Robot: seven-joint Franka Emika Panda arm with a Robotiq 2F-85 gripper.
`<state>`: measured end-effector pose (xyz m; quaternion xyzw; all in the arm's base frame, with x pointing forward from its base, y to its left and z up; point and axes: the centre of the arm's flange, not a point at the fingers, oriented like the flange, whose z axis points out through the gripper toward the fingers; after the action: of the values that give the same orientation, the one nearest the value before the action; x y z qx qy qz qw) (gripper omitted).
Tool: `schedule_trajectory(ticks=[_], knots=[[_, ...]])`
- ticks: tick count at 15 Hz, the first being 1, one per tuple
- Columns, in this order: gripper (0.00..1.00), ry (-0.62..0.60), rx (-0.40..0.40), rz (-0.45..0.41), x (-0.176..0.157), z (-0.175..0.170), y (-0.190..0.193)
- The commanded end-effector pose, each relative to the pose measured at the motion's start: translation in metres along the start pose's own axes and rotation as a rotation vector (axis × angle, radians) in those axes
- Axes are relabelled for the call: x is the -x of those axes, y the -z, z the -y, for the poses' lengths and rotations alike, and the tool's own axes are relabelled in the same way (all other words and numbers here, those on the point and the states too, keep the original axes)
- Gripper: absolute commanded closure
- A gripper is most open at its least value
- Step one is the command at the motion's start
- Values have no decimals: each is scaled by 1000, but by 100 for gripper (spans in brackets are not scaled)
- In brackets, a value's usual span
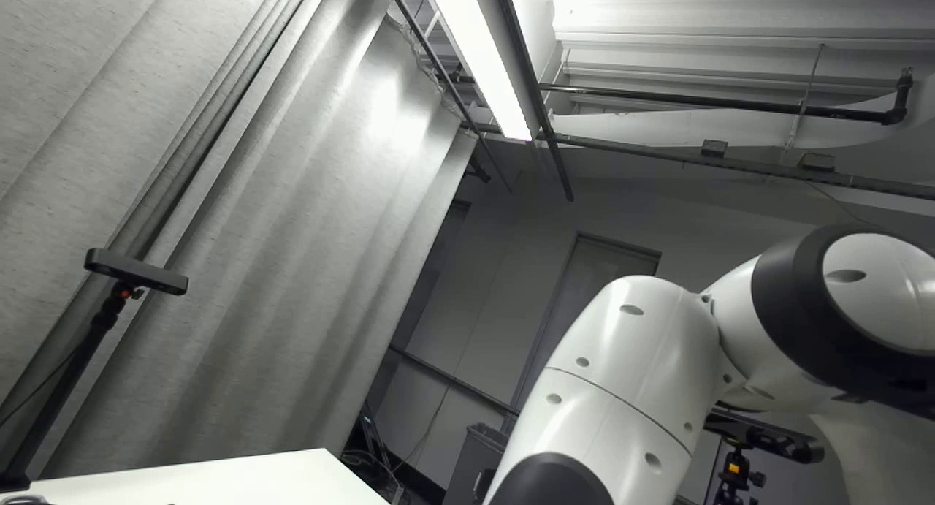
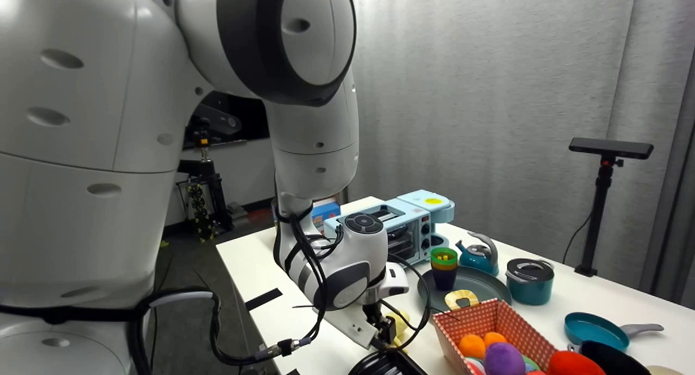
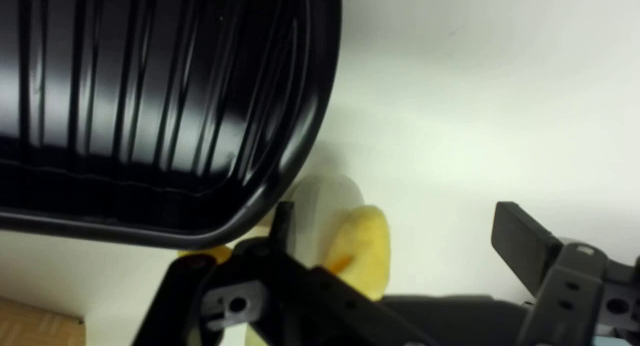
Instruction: Put the purple and yellow plush toys in the basket.
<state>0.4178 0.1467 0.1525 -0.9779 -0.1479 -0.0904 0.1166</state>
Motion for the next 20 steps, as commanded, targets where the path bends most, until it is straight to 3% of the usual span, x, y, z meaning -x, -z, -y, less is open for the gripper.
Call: schedule_trajectory(ticks=[1, 8, 15, 17, 19, 20], knots=[[0, 27, -11, -35, -3, -2, -7], [0, 46, -14, -33, -8, -5, -21], [1, 41, 15, -121, -22, -16, -17], [7, 32, 18, -121, -23, -19, -19], [32, 27, 23, -117, -23, -21, -23], [32, 25, 26, -116, -23, -21, -24]])
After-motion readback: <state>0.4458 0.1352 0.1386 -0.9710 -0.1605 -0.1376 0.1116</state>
